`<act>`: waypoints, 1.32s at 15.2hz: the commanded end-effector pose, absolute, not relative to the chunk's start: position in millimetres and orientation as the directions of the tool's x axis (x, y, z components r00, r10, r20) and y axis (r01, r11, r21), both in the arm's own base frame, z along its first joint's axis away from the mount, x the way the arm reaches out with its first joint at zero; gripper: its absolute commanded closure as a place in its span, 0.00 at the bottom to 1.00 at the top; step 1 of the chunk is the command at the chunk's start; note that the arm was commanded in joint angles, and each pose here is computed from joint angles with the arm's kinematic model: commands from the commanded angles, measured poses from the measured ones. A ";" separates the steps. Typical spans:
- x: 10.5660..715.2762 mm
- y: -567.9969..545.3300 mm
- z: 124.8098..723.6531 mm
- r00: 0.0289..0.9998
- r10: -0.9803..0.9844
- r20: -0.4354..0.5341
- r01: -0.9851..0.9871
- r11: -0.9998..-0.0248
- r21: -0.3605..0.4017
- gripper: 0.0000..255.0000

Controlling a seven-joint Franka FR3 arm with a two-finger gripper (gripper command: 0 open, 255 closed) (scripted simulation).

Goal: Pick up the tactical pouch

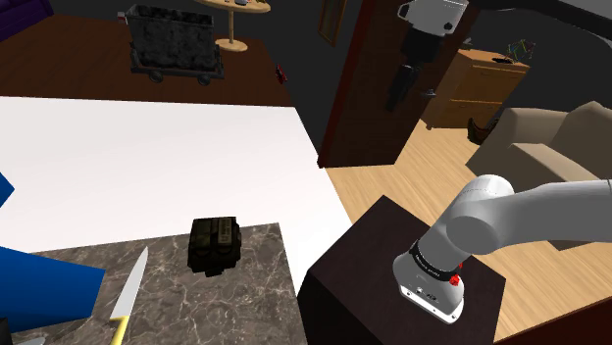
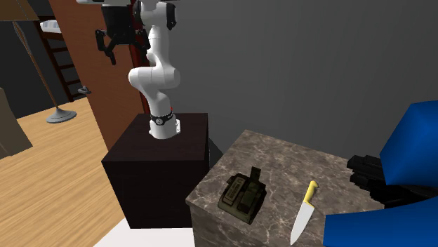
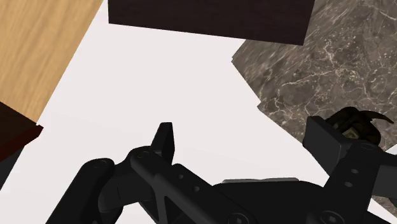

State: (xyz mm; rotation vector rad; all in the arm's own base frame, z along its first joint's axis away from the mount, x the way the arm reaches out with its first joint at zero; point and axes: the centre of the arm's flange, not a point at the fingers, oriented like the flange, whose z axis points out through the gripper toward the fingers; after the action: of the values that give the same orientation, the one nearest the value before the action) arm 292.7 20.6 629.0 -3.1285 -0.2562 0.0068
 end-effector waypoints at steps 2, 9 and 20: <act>293.3 31.1 620.8 0.988 0.154 -0.005 0.154 -0.988 -0.002 0.00; 300.0 103.9 563.3 0.995 0.095 -0.012 0.095 -0.995 0.002 0.00; 318.5 216.7 472.2 1.000 0.001 -0.023 0.002 -1.000 0.010 0.00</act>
State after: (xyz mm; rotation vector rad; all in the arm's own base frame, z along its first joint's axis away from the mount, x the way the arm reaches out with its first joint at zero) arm 318.4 208.0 477.9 -3.1514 -0.0187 0.0364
